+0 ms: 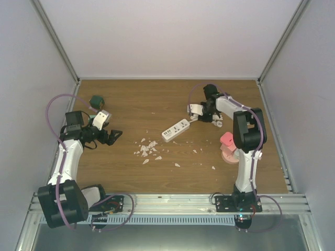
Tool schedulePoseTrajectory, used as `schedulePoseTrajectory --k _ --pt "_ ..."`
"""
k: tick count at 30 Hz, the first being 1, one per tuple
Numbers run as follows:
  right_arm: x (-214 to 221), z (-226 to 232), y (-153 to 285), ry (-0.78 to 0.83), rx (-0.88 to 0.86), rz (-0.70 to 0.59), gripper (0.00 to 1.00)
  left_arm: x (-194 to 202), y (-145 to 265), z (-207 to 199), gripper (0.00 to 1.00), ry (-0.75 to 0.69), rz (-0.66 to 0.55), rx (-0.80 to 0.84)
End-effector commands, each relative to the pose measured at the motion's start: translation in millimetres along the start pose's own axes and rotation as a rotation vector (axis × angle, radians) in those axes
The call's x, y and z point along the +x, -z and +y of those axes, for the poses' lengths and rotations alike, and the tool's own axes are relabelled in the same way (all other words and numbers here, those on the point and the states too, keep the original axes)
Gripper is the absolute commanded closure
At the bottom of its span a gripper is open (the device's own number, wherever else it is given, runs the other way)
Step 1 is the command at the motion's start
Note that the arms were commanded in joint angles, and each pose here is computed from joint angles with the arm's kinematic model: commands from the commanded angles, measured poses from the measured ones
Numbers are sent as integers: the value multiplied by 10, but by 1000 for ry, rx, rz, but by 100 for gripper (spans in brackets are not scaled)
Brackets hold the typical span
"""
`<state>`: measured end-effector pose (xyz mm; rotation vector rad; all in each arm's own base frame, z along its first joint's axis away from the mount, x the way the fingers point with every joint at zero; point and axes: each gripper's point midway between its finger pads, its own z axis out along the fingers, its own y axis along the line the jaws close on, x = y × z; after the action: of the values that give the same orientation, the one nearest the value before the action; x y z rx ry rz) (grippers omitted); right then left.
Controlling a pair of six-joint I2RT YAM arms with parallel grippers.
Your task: Pull the plug off the socket
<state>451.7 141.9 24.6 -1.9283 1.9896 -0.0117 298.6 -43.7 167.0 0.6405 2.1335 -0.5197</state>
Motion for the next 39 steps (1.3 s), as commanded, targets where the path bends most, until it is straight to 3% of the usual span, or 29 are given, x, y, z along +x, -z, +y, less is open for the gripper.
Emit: schedulePoseTrajectory --k 1,14,23,26,30,39 --pt "558 -86 -98 -42 -8 110 78 6 -12 -40 1 -9 -11 19" --pt "1548 -380 67 -181 51 184 78 15 -21 -33 1 -1 -6 20" --pt "1834 -438 207 -212 84 190 72 22 -25 -30 1 4 -4 21" --pt "1770 -482 313 -225 103 164 60 24 -28 -25 1 5 -4 20" --pt "1603 -571 518 -275 126 95 35 26 -30 -21 1 7 -2 18" --pt "1134 -683 1193 -389 186 -90 7 28 -29 -23 1 6 -1 18"
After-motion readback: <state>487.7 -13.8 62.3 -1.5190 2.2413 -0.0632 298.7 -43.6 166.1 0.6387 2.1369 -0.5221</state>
